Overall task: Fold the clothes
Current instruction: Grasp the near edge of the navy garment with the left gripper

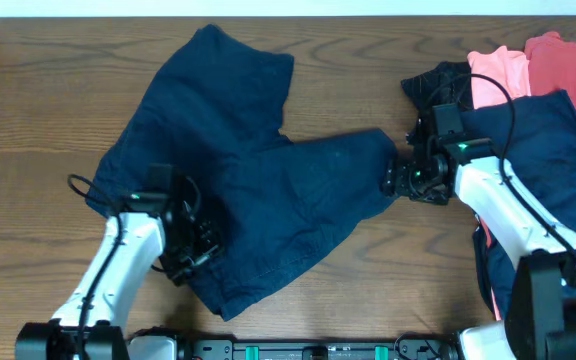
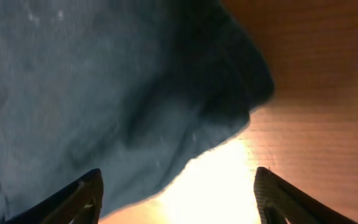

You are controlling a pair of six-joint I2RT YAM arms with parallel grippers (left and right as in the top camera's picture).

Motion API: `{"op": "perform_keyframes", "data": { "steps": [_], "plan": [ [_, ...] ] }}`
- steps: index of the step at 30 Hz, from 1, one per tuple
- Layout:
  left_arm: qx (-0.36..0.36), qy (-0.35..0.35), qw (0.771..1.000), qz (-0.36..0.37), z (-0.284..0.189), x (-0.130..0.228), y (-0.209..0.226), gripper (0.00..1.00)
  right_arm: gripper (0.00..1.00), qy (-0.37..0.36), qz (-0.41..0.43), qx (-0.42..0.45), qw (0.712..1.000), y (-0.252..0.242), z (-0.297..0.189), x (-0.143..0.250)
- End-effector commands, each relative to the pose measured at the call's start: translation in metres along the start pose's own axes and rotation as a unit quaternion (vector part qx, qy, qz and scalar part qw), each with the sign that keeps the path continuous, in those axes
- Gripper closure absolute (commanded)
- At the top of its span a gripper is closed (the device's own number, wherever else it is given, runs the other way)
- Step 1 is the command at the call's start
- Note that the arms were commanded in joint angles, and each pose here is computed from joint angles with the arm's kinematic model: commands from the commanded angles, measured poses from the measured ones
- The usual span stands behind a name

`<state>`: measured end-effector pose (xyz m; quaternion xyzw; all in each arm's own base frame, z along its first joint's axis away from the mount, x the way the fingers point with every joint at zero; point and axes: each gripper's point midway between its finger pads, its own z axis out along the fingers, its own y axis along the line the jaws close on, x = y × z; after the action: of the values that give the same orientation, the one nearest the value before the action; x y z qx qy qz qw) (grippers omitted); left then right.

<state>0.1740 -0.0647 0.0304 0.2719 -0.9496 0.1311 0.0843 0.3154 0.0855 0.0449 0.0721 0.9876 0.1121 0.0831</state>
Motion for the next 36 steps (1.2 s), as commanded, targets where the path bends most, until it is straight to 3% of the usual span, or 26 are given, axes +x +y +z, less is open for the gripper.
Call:
{"op": "perform_keyframes", "data": {
  "steps": [1, 3, 7, 9, 10, 12, 13, 25, 30, 34, 35, 36],
  "plan": [
    [-0.004, 0.002, 1.0, -0.02, 0.015, 0.007, 0.003, 0.34, 0.28, 0.006, 0.014, -0.008, 1.0, 0.004, 0.009, -0.001],
    [0.0, -0.004, 1.0, -0.021, 0.023, 0.006, 0.004, 0.4, 0.39, 0.007, 0.011, -0.009, 1.0, 0.006, 0.016, -0.003],
    [0.003, -0.017, 1.0, -0.022, 0.031, 0.003, 0.006, 0.68, 0.51, 0.011, 0.011, -0.008, 1.0, 0.008, 0.027, -0.003],
    [-0.001, -0.032, 0.999, -0.019, 0.031, -0.003, 0.007, 0.89, 0.65, 0.016, 0.015, -0.006, 1.0, 0.007, 0.032, -0.003],
    [-0.003, -0.038, 0.999, -0.019, 0.031, -0.006, 0.007, 0.94, 0.76, 0.017, 0.016, -0.005, 1.0, 0.006, 0.033, -0.002],
    [-0.003, -0.051, 0.999, -0.016, 0.03, -0.011, 0.006, 0.94, 0.95, 0.021, 0.017, -0.003, 1.0, 0.005, 0.036, -0.001],
    [0.0, -0.056, 0.998, -0.014, 0.03, -0.014, 0.004, 0.94, 0.99, 0.021, 0.017, -0.001, 1.0, 0.005, 0.036, -0.001],
    [0.009, -0.175, 0.981, 0.08, -0.016, -0.078, -0.027, 0.94, 0.99, -0.014, 0.054, -0.012, 0.998, 0.008, 0.024, -0.016],
    [0.005, -0.191, 0.979, 0.07, -0.041, -0.103, -0.032, 0.94, 0.99, -0.018, 0.069, -0.016, 0.997, 0.013, 0.022, -0.016],
    [-0.01, -0.168, 0.985, 0.044, -0.042, -0.101, -0.018, 0.94, 0.99, -0.022, 0.07, -0.015, 0.997, 0.012, 0.022, -0.018],
    [-0.014, -0.161, 0.986, 0.04, -0.041, -0.099, -0.015, 0.89, 0.98, -0.023, 0.071, -0.014, 0.997, 0.012, 0.022, -0.019],
    [-0.018, -0.148, 0.988, 0.034, -0.04, -0.093, -0.011, 0.73, 0.92, -0.023, 0.071, -0.013, 0.997, 0.011, 0.022, -0.019]
  ]
}}
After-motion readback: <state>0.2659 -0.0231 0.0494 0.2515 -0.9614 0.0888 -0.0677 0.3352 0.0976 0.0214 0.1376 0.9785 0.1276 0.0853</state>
